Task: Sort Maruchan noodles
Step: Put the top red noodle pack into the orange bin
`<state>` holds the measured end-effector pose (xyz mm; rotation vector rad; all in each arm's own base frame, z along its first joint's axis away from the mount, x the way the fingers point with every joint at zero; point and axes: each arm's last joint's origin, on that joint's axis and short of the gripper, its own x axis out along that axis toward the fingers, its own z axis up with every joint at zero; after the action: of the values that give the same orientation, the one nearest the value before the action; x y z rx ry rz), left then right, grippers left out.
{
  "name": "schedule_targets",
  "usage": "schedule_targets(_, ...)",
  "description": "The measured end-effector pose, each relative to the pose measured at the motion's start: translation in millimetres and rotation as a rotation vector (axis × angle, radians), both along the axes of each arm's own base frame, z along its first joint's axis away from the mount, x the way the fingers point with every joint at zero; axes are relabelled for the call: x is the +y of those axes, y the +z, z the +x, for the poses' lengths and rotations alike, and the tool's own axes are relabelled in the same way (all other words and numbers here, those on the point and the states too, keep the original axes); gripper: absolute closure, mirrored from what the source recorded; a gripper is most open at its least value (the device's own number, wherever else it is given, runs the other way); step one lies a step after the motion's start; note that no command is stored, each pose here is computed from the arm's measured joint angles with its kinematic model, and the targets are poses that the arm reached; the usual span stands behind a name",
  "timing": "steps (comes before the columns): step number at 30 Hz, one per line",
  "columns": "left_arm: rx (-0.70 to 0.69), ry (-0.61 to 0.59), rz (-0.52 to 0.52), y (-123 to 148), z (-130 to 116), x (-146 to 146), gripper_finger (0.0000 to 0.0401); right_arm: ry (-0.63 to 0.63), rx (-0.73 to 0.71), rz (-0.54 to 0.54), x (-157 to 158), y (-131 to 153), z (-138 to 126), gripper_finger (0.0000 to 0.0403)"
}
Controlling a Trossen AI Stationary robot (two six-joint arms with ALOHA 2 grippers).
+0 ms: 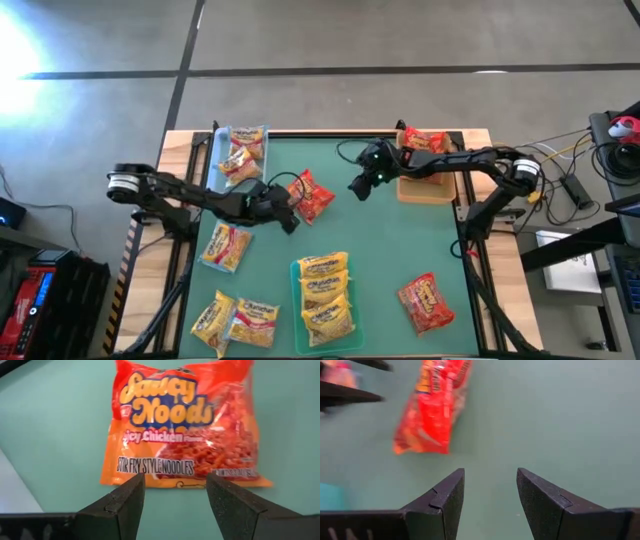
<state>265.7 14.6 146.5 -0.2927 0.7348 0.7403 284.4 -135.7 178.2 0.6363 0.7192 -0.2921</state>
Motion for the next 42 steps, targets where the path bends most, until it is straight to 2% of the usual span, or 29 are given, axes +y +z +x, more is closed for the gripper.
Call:
schedule_targets(3, 0.005, 0.019, -0.014, -4.0, 0.1, 0.1, 0.0205, 0.030, -0.041, 0.033, -1.8, 2.0, 0.5, 0.0232)
schedule_targets(12, 0.062, 0.050, -0.014, -21.7, 11.8, 2.9, 0.0205, 0.037, -0.055, 0.024, -1.7, 3.1, 1.7, 0.0232)
schedule_targets(22, 0.112, -0.024, 0.040, -29.6, 37.1, 5.2, 0.0205, 0.039, -0.062, 0.017, -2.0, 3.6, 2.2, 0.0232)
schedule_targets(31, 0.150, 0.013, 0.067, -38.3, 49.0, 28.0, 0.0205, 0.048, -0.080, -0.004, -2.9, 4.9, 3.3, 0.0230)
schedule_targets(38, 0.187, -0.036, 0.103, -26.4, 43.6, 27.4, 0.0205, 0.044, -0.087, -0.021, -7.2, 5.5, 1.8, 0.0211)
schedule_targets(42, 0.167, 0.001, 0.147, -10.8, 39.3, 30.4, 0.0205, 0.043, -0.086, -0.034, -10.7, 5.5, 0.0, 0.0209)
